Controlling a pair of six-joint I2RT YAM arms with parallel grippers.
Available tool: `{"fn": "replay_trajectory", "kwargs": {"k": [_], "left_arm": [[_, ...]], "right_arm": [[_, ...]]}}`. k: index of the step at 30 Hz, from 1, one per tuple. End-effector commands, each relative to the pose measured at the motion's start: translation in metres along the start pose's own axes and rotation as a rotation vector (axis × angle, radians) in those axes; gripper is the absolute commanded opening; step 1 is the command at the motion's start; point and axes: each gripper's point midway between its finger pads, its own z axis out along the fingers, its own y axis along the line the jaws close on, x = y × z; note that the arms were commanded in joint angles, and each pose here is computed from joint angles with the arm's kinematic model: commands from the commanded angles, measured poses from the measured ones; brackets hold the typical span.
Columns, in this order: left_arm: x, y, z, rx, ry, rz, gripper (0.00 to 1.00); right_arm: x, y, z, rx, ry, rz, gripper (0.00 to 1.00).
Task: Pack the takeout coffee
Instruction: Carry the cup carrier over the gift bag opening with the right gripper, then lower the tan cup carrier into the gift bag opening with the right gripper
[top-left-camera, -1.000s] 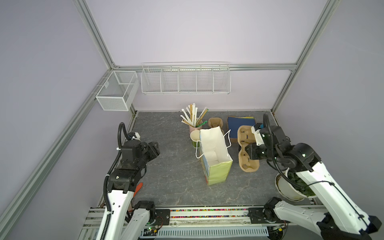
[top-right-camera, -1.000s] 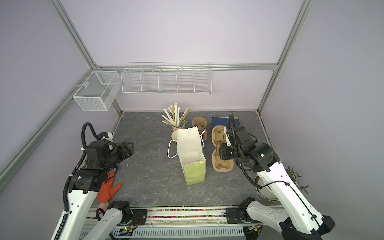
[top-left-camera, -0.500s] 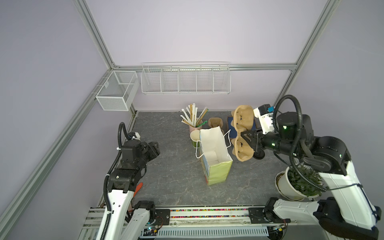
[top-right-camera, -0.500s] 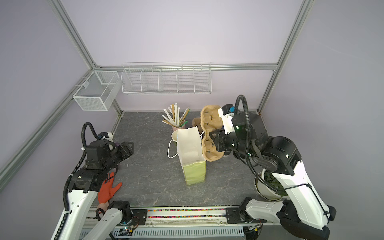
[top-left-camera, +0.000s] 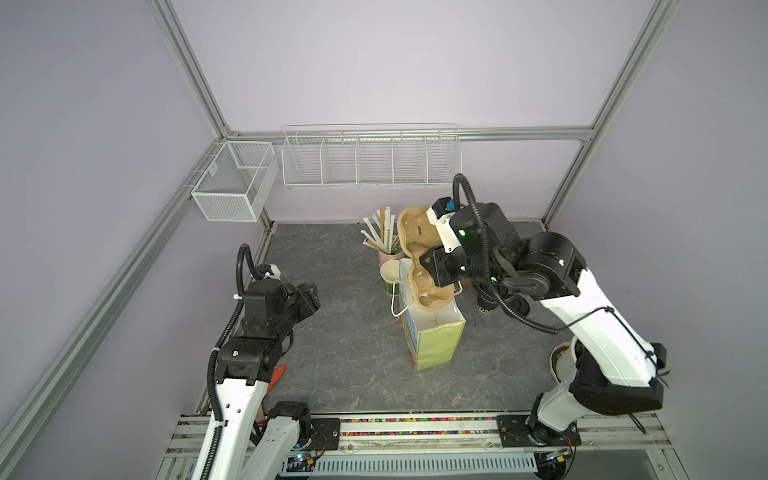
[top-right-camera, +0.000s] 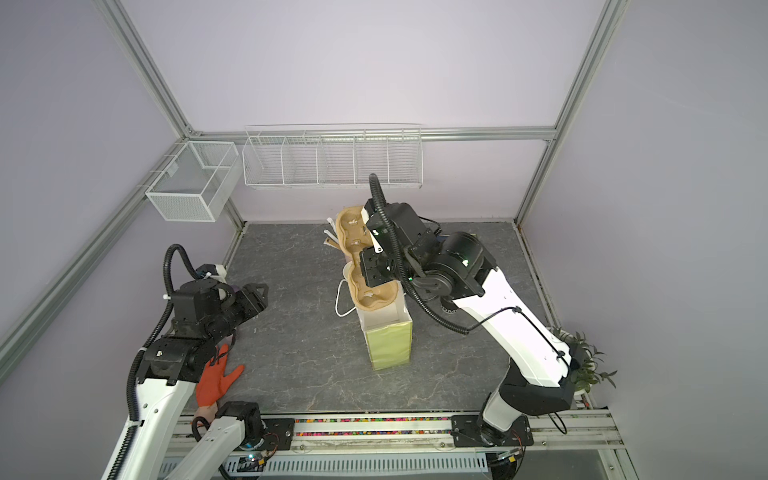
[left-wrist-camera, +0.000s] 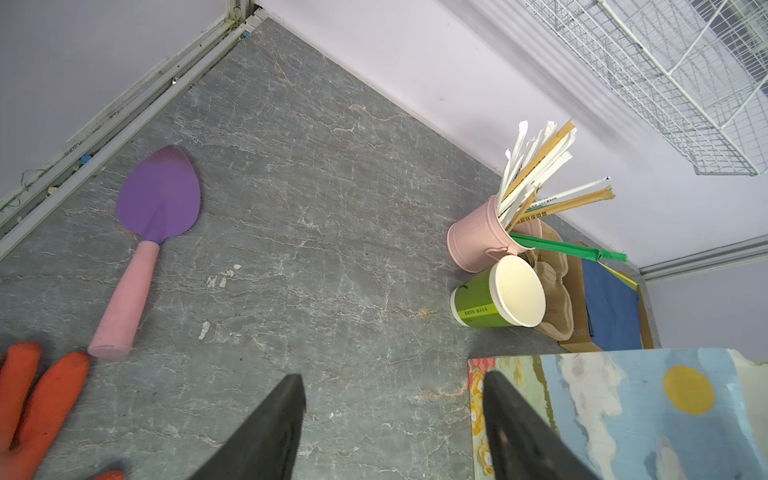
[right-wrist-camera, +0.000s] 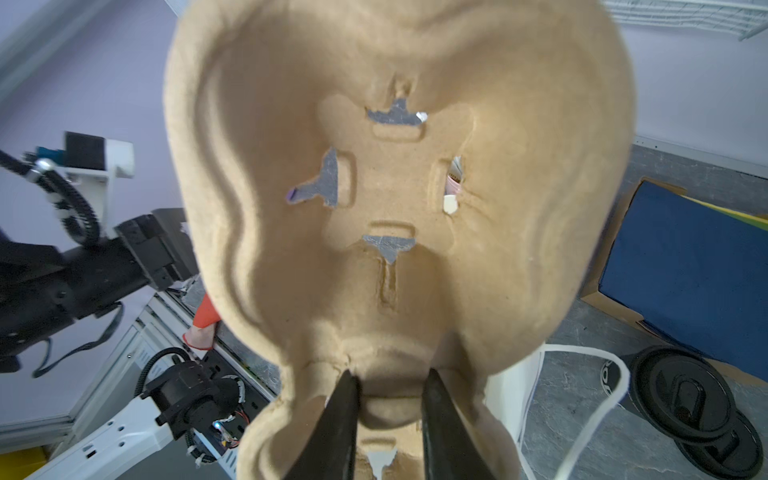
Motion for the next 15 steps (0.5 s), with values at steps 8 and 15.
{"fn": "replay_trajectory", "kwargs": {"k": [8, 15], "left_arm": [[0.001, 0.003, -0.001, -0.012, 0.003, 0.024, 0.69], [0.001, 0.003, 0.000, -0.014, 0.005, 0.025, 0.69]], "right_arm": [[0.023, -0.024, 0.035, 0.113, 0.088, -0.002, 0.25], [0.045, -0.035, 0.055, 0.123, 0.147, 0.024, 0.24]]}}
